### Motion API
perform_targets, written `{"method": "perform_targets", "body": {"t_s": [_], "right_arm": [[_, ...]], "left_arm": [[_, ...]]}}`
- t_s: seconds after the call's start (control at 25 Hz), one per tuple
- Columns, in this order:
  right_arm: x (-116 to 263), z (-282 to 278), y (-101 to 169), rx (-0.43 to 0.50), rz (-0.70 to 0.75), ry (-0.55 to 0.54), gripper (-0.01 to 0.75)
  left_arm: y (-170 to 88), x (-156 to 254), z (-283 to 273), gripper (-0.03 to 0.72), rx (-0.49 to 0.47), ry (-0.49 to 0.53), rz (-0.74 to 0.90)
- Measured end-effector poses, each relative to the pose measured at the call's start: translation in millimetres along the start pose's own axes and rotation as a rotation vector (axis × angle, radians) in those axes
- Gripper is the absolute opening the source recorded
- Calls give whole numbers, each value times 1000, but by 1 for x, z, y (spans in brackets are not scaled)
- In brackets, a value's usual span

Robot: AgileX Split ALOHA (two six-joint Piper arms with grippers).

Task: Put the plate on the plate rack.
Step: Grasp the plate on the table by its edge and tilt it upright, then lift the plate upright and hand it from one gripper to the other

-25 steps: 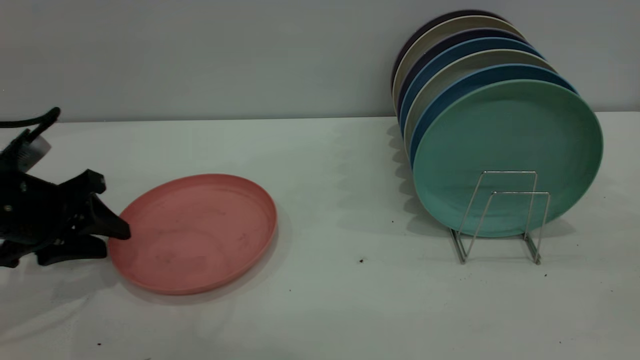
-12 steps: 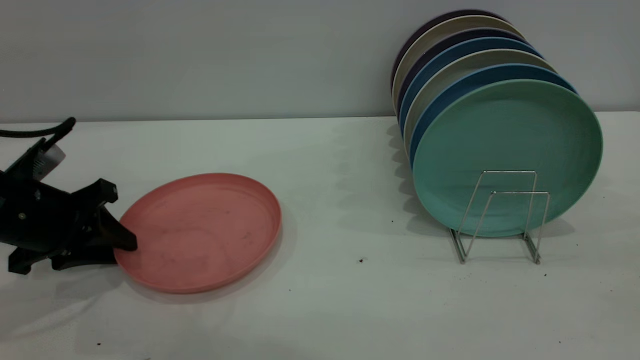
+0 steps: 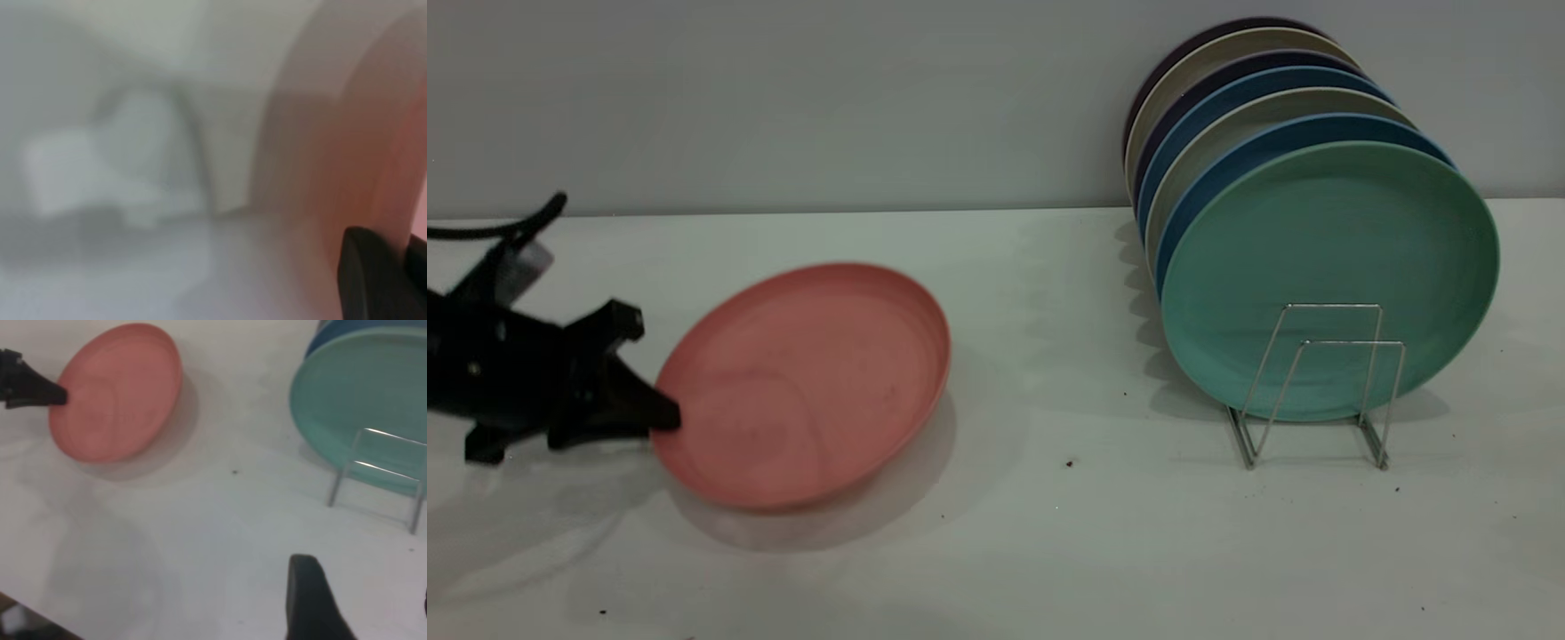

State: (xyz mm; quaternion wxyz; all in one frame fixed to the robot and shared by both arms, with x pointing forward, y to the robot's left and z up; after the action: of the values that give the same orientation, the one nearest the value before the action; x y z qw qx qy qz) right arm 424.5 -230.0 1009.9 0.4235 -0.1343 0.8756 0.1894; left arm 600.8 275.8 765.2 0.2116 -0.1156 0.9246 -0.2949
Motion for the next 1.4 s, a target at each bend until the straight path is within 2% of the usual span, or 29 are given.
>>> {"method": "perform_targets", "body": {"t_s": [0.2,0.44,0.68,0.8,1.0,1.4], "right_arm": [[-5,17,4,-87,47,2,425],[-5,63,-1,-211,120,23,425],[4,108,-11,-305,210,37,425],[17,127,-14,-345,251,72,425],[31,150,-20,-378,291,132,425],[32,160,-21,-408,309,145,425]], "left_arm": [[-26,-27,-27,15,20,-98,156],[-45,-33,-41,14,77,-124,233],[-63,-17,-36,14,138,-42,305],[-82,-5,-26,14,166,2,348],[-111,17,-7,14,170,57,422],[-162,46,15,14,213,86,514]]}}
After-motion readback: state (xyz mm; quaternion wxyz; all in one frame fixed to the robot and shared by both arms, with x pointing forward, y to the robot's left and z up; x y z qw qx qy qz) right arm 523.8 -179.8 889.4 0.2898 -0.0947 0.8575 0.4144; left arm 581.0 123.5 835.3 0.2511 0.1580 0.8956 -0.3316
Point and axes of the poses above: a point on each arm's last joint axis where the gripper is mounted, z pointing out along that axis toward the gripper, y along the wrist's bending axis when the last joint is at zero, x = y × z, the point moved 6 cm from there along z, pointing out along that axis toward the gripper, and after that the axes turned 1 degree about z, right-handed, at the moved point
